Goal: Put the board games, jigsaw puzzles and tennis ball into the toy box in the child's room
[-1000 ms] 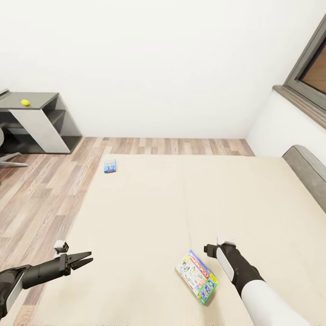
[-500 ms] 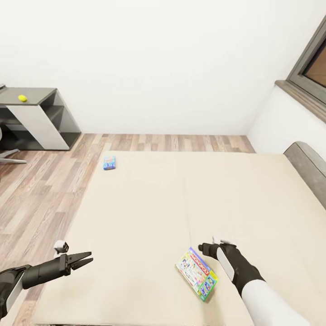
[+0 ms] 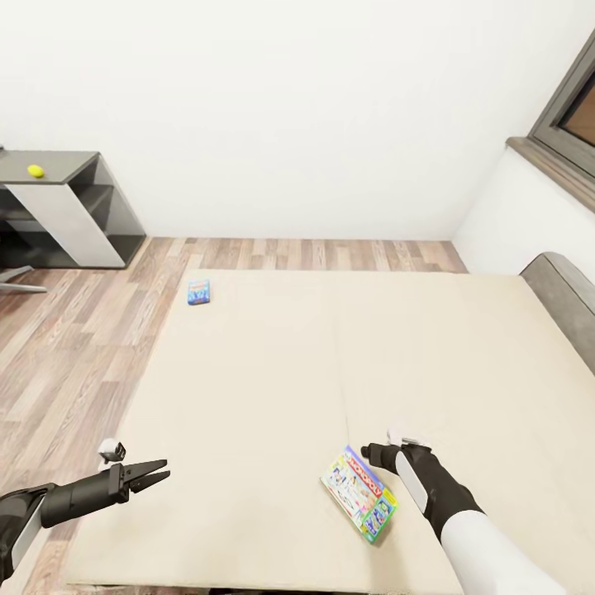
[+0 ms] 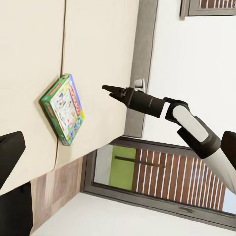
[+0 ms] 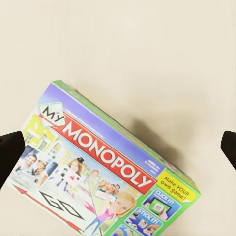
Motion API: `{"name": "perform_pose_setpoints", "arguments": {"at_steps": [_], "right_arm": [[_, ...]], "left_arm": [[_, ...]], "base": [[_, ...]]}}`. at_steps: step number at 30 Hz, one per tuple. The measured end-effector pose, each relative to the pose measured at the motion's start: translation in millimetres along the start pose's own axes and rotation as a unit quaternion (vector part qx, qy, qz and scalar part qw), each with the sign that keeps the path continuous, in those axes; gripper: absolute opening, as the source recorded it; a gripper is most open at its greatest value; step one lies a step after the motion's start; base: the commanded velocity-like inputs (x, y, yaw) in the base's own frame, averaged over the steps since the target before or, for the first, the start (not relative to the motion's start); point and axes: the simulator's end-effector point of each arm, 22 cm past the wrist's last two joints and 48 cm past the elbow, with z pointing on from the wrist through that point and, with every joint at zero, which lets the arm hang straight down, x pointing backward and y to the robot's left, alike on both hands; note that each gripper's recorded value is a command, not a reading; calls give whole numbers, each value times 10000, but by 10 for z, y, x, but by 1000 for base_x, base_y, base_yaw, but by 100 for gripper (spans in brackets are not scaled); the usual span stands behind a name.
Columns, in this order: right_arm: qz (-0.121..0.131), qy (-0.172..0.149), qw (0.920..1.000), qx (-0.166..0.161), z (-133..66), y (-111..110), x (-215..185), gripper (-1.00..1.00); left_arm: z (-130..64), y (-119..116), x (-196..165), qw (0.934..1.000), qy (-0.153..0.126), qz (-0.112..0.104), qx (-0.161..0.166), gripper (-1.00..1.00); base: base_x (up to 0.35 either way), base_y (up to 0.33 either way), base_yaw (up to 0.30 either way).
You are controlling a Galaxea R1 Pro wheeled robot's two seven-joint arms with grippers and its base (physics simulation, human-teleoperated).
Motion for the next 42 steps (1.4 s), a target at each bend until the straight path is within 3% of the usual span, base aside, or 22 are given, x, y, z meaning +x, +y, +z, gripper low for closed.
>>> {"name": "perform_pose_setpoints", "arguments": {"at_steps": [42], "right_arm": [[17,338,9994,61,243,-67,321,100]], "left_arm": [[32,341,128,9992,84,-307,-260,100]], "base": [[0,0,0]]}}
